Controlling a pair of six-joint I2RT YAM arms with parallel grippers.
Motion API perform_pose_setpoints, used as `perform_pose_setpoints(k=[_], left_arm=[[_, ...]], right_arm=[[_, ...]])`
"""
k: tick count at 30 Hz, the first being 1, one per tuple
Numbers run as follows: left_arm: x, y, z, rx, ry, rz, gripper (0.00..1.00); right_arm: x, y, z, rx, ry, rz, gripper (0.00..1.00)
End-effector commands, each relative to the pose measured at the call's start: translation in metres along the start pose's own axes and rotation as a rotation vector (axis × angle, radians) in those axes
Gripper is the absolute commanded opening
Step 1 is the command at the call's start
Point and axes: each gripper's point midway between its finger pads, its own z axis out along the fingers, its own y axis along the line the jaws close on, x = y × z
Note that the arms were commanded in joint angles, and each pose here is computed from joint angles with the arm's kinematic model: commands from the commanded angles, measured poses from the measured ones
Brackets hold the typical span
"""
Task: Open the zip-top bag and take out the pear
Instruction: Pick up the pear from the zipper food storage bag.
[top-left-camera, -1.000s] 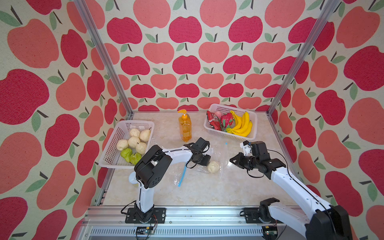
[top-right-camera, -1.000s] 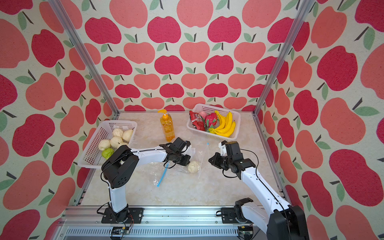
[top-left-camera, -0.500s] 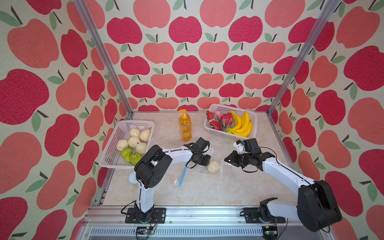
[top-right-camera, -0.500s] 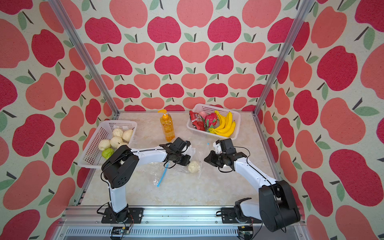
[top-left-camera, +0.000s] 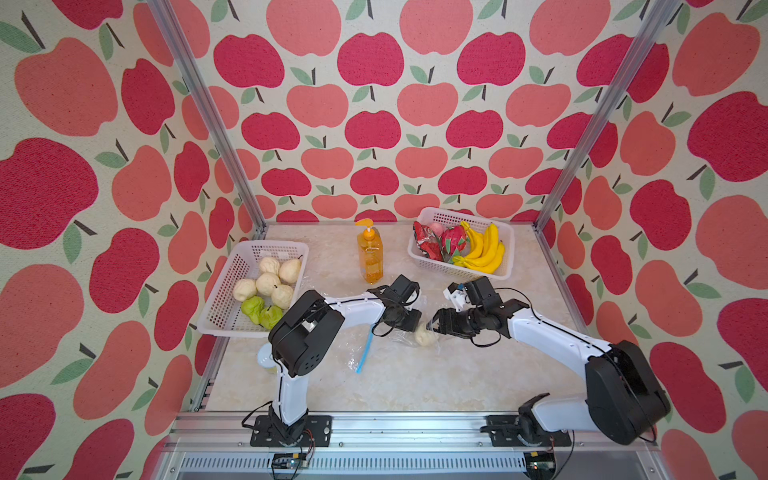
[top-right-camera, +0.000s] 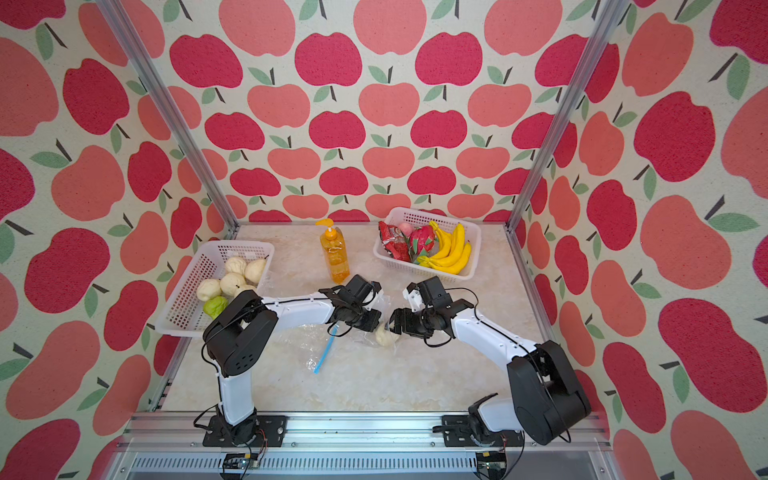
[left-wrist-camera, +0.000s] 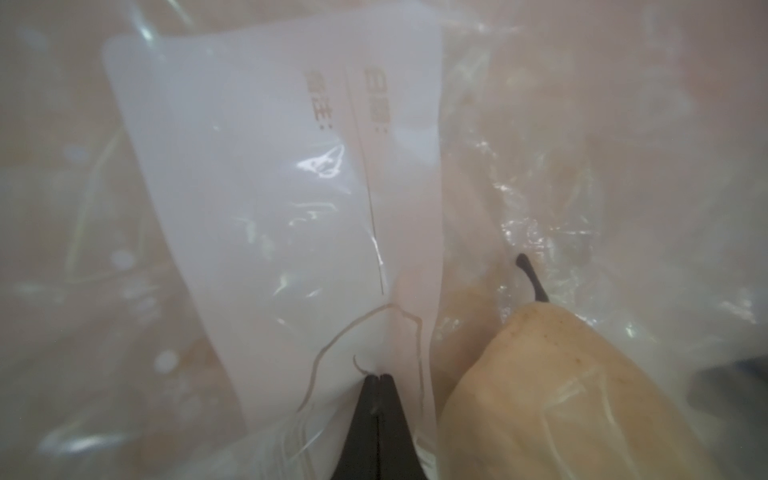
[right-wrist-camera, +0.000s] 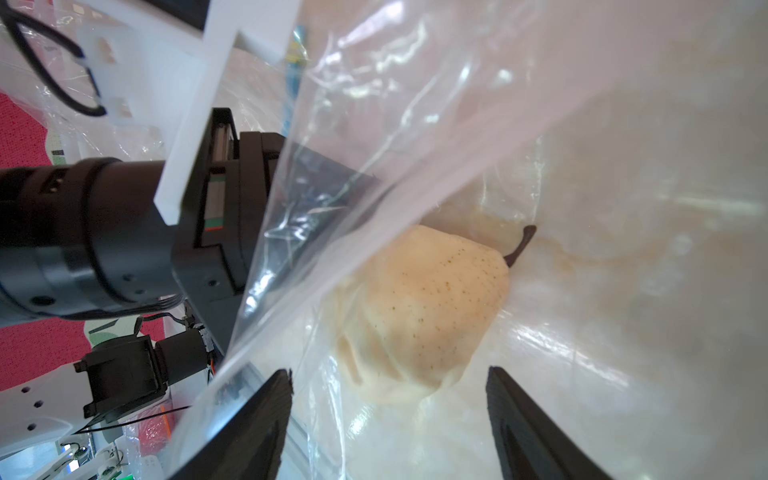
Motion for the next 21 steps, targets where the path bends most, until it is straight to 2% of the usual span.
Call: perform_pose_setpoints(k=[1,15,18,21], left_arm=[[0.023,0.017,0.010,-0.042,0.072,-0.016,0.00],[0.027,0.020,0.010,-0.032,0.069,-0.036,0.00],[0.028,0.022,0.010,-0.030,0.069,-0.040,0.00],[0.031,0.023,0.011,-0.032,0.076,-0.042,0.00]], right_arm=[[0.005,-0.005,0.004,0.057,0.028,-0.027,0.79],[0.001,-0.005,0.043,0.130,0.025,0.037,0.86],[-0.004,-0.013,0.047,0.196,0.009,0.051,0.85],[-0.010,-0.016,0.047,0.230,0.001,0.060,0.79]])
